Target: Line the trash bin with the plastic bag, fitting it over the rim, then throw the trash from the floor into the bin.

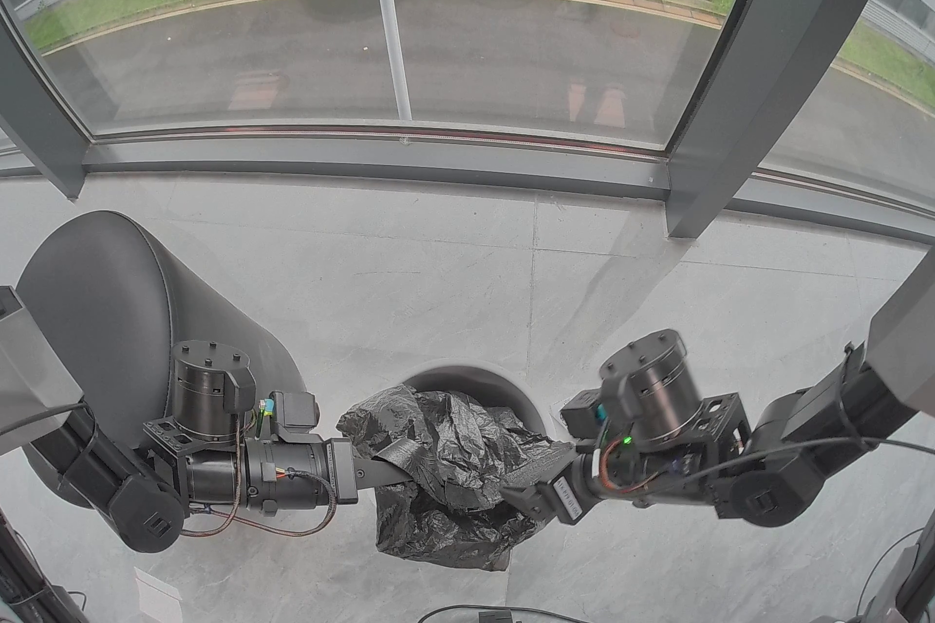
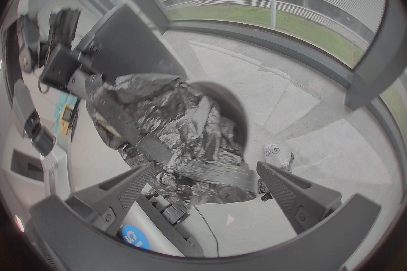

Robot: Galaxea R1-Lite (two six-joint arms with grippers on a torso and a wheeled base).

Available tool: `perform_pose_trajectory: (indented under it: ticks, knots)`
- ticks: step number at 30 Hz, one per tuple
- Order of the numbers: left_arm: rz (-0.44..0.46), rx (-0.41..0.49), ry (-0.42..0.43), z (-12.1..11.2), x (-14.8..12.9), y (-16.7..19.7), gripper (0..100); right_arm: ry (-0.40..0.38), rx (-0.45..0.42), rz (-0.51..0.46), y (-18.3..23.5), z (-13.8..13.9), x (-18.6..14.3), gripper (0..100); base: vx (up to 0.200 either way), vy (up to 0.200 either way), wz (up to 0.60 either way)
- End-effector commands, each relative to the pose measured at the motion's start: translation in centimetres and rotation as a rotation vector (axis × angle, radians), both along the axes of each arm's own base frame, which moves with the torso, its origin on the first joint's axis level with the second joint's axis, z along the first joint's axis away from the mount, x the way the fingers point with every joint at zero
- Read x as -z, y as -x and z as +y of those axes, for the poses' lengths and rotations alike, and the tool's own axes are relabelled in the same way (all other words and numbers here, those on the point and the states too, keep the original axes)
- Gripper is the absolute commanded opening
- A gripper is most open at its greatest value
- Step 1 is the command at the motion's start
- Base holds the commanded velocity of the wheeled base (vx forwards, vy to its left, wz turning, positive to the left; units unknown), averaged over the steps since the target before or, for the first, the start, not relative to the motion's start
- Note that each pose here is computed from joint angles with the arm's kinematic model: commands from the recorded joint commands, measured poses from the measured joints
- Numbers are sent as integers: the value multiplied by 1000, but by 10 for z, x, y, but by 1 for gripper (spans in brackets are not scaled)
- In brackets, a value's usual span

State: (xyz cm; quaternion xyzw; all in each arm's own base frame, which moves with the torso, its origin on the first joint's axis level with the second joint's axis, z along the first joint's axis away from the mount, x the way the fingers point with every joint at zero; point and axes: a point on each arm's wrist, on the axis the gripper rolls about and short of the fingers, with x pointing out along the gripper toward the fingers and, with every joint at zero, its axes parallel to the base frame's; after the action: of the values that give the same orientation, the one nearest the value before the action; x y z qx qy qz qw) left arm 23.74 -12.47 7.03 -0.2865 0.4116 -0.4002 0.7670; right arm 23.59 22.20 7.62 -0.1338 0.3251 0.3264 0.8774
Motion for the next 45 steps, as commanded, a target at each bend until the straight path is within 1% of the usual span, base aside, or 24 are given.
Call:
perform_pose_trajectory:
  ticks: [1,2,4,5,9,13,19,25,26,34,40,45]
  knots:
    - [-7,-2,4,0,-2,0,0,89,-72,-12,11,33,24,100,0,0,0]
    - [-9,-2,4,0,-2,0,0,105,-77,-15,11,36,28,100,0,0,0]
    - [-9,-2,4,0,-2,0,0,105,-77,-15,11,36,28,100,0,0,0]
    - [-9,-2,4,0,-2,0,0,133,-93,-21,13,42,34,100,0,0,0]
    - [-9,-2,4,0,-2,0,0,145,-111,-15,15,49,41,100,0,0,0]
    - [-9,-2,4,0,-2,0,0,156,-108,-12,11,54,47,100,0,0,0]
    - [-13,-2,6,1,-4,1,0,169,-82,-34,-2,62,54,100,0,0,0]
    - [-14,-2,7,1,-5,2,0,181,-73,-36,-13,64,63,100,0,0,0]
    - [-16,-2,8,1,-5,2,0,179,-67,-38,-16,64,64,0,0,0,0]
    - [-19,-2,9,2,-6,3,0,160,-20,-54,-36,62,64,0,0,0,0]
    - [-20,-2,6,2,-6,3,0,140,-5,-71,-39,58,53,0,0,0,0]
    - [-28,-13,-8,2,-4,2,0,125,11,-106,-39,57,39,0,0,0,0]
